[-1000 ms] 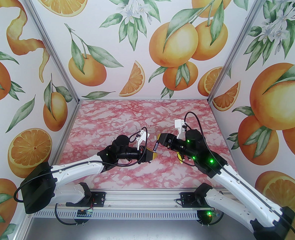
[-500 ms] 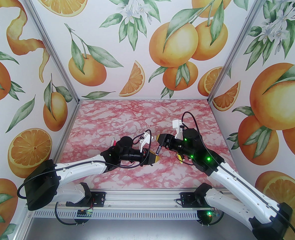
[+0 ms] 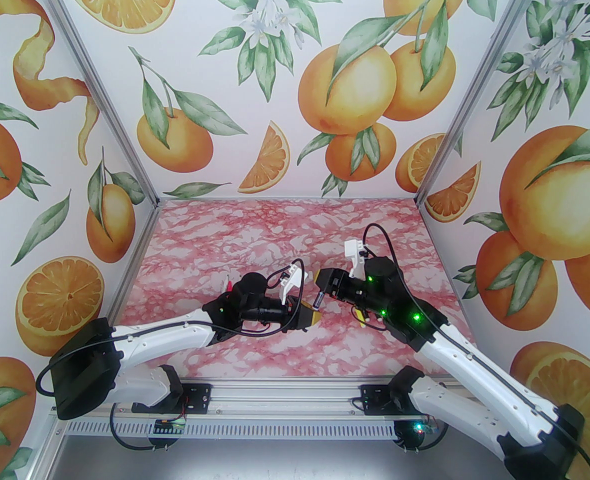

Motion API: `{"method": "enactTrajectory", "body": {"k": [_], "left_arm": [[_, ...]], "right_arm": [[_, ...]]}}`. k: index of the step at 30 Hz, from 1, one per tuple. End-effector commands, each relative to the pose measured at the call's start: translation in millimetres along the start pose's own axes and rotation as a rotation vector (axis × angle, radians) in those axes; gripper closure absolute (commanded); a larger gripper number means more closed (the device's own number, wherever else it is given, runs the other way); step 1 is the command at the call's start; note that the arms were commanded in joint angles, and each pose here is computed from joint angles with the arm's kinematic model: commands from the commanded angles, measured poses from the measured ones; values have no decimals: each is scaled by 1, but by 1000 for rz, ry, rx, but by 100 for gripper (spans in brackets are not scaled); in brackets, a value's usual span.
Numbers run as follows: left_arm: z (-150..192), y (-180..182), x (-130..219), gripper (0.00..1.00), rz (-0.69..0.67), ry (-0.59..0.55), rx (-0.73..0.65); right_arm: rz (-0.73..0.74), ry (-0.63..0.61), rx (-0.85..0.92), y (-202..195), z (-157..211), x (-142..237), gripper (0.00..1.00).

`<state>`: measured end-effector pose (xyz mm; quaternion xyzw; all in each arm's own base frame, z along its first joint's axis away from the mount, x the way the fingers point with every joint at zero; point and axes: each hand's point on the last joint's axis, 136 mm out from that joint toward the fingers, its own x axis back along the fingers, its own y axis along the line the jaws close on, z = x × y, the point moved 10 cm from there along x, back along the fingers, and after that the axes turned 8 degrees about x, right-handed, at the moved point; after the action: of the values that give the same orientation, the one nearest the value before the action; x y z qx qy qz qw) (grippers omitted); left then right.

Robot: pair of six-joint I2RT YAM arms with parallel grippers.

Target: Open the pen caps

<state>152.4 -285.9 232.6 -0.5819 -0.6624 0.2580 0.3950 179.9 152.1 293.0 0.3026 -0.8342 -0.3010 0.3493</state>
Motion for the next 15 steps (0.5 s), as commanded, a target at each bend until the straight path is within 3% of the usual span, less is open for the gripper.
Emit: {"method": "enactTrajectory", "body": {"k": [1,15], "left_arm": [[-9,-11,-2,94,32,-20,-34],[-9,-12,-1,94,33,-24,-35]], "right_arm": [[-5,18,11,-2,3,-2,73],[0,32,11,-4,6,-5,76]]}}
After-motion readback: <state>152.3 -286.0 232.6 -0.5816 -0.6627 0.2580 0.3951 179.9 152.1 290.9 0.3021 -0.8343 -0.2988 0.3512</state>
